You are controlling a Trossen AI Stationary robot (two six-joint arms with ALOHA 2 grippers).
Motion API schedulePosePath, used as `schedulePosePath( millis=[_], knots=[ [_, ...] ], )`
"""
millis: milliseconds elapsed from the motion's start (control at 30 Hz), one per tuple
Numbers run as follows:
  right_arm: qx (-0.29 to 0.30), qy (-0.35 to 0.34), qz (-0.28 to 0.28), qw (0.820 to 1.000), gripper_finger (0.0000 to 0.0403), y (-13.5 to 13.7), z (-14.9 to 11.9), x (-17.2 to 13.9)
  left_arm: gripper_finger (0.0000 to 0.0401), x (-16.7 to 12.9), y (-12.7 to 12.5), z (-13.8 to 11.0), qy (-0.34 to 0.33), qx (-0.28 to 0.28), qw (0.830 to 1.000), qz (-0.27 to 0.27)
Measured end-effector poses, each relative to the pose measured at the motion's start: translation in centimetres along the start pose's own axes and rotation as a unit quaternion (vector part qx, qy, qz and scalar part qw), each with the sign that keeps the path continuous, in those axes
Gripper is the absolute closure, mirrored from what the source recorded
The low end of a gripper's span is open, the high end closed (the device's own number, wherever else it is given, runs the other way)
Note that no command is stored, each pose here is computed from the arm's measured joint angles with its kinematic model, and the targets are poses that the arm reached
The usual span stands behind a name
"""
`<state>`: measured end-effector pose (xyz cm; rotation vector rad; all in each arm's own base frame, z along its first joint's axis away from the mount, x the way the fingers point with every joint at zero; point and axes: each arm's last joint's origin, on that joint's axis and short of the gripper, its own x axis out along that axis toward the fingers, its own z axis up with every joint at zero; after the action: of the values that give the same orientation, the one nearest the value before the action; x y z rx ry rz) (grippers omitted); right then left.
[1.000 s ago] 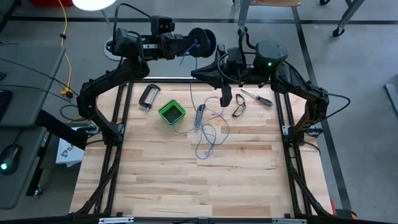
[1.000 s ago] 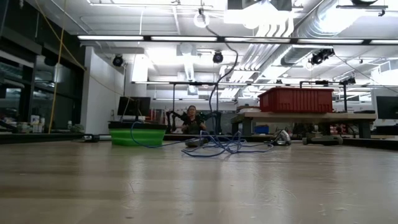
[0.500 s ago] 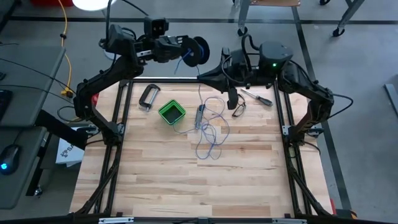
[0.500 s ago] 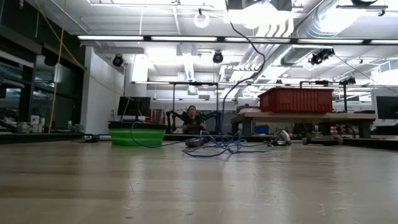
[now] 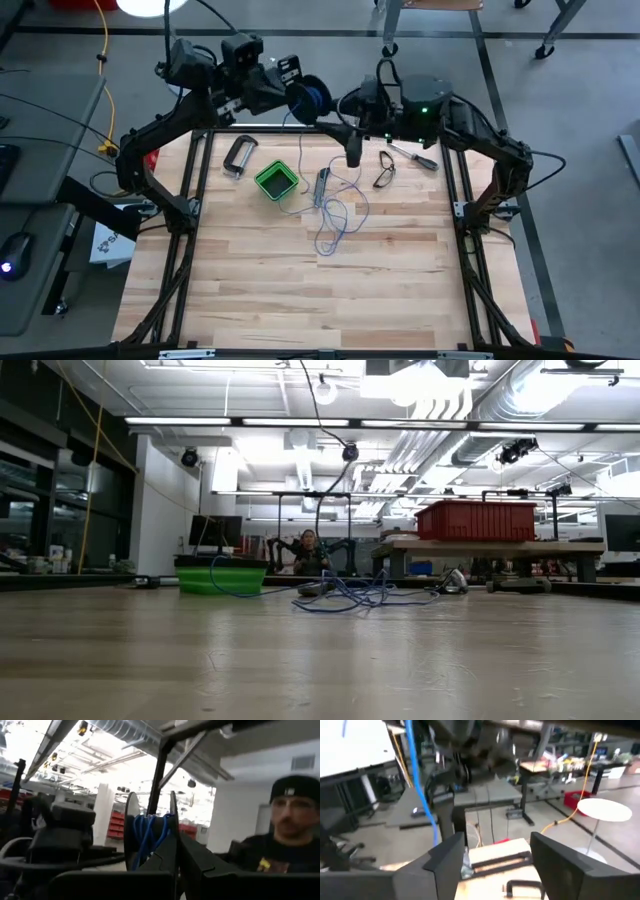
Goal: Coil cords
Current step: Coil the blue wire onto the spool
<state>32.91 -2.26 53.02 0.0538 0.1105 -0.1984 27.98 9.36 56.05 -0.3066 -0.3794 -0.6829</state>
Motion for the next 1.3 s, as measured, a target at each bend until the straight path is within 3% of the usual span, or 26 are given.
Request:
schedulePosePath(
  millis=[100,200,433,567,700,900,1100,1300],
  knots=[
    [-0.010,0.012,0.021,1.000,0.0176,0.2,-0.4,0.5,0.0401,-0.2,-0.4,-0.2,0.024,0.027,0.999,0.024],
    [-0.034,0.018,0.030,0.999,0.0176,0.3,-0.6,0.8,0.0401,-0.8,-0.9,-0.5,0.057,0.056,0.993,0.085],
    [-0.067,0.066,0.030,0.995,0.0176,0.1,-1.6,0.7,0.0401,-2.8,-3.6,-0.9,0.125,0.107,0.955,0.247],
    [-0.073,0.119,0.024,0.990,0.0176,-0.5,-2.6,0.7,0.0401,-3.5,-5.4,-0.9,0.149,0.123,0.936,0.294],
    [-0.071,0.148,0.022,0.986,0.0175,-1.3,-3.6,1.4,0.0401,-3.7,-5.5,-2.4,0.189,0.098,0.923,0.320],
    [-0.026,0.150,0.085,0.985,0.0175,-2.1,-6.5,4.3,0.0401,-3.5,-4.2,-5.3,0.192,0.082,0.922,0.327],
    [-0.001,0.144,0.114,0.983,0.0175,-1.9,-10.4,7.0,0.0401,-3.2,-4.5,-4.3,0.133,0.130,0.923,0.336],
    [0.024,0.125,0.082,0.988,0.0177,-2.0,-13.0,8.4,0.0401,-3.2,-5.1,-3.7,0.116,0.143,0.923,0.337]
  ],
)
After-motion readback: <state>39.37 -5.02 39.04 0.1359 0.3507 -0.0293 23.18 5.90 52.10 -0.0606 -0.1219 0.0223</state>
